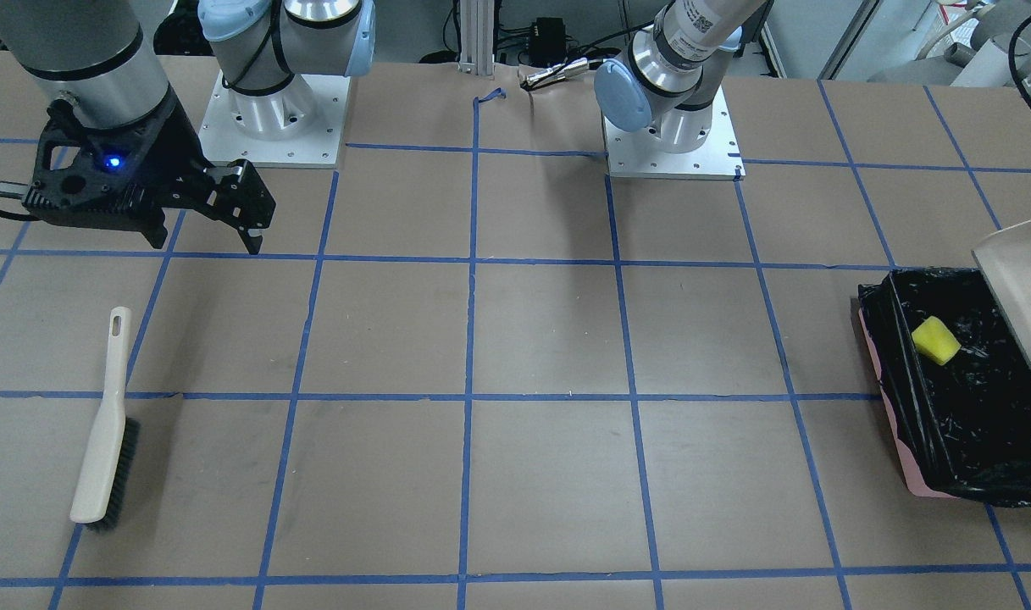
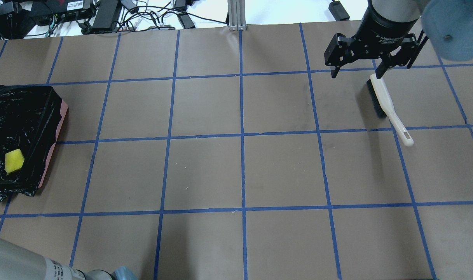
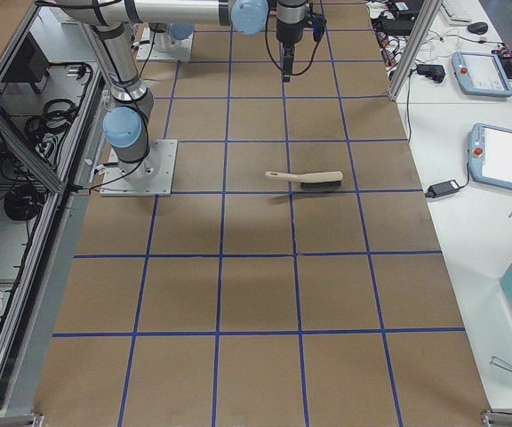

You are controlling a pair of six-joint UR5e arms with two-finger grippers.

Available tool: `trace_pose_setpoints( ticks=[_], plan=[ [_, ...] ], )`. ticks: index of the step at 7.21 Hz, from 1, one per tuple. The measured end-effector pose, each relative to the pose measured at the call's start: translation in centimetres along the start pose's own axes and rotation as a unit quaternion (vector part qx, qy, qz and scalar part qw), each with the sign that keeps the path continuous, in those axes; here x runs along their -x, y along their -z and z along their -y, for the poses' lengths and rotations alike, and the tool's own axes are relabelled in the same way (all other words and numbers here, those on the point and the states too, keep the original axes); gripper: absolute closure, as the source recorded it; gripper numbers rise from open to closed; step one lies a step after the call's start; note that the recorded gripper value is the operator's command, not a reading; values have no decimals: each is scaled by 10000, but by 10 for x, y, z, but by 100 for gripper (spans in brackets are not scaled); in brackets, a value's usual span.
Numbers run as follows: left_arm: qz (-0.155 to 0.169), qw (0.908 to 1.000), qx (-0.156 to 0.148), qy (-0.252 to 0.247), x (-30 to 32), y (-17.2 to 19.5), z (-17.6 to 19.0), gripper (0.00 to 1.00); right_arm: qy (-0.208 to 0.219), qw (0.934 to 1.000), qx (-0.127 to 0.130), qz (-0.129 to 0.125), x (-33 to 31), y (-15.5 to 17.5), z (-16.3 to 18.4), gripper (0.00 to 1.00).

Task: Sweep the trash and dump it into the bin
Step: 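Shake the dustpan over the bag with the left gripper while the right gripper rises away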

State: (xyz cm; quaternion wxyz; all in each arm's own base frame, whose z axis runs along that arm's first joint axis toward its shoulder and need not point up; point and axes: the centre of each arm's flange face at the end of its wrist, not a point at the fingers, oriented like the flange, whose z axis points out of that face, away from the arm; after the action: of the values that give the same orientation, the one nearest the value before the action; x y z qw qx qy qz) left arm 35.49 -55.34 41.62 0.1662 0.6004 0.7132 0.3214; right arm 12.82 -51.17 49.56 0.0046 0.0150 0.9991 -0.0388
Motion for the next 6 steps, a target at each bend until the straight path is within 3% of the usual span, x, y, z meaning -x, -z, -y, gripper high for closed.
trace_pose_setpoints(
  ticks=[4, 6],
  plan=[
    [3, 10000, 28, -21, -1, 3, 2, 99, 60, 10000, -64, 6, 1, 7, -6, 0],
    [163, 9991, -378, -132, -2, -1, 0, 100, 58, 10000, -47, -4, 1, 7, -6, 0]
  ],
)
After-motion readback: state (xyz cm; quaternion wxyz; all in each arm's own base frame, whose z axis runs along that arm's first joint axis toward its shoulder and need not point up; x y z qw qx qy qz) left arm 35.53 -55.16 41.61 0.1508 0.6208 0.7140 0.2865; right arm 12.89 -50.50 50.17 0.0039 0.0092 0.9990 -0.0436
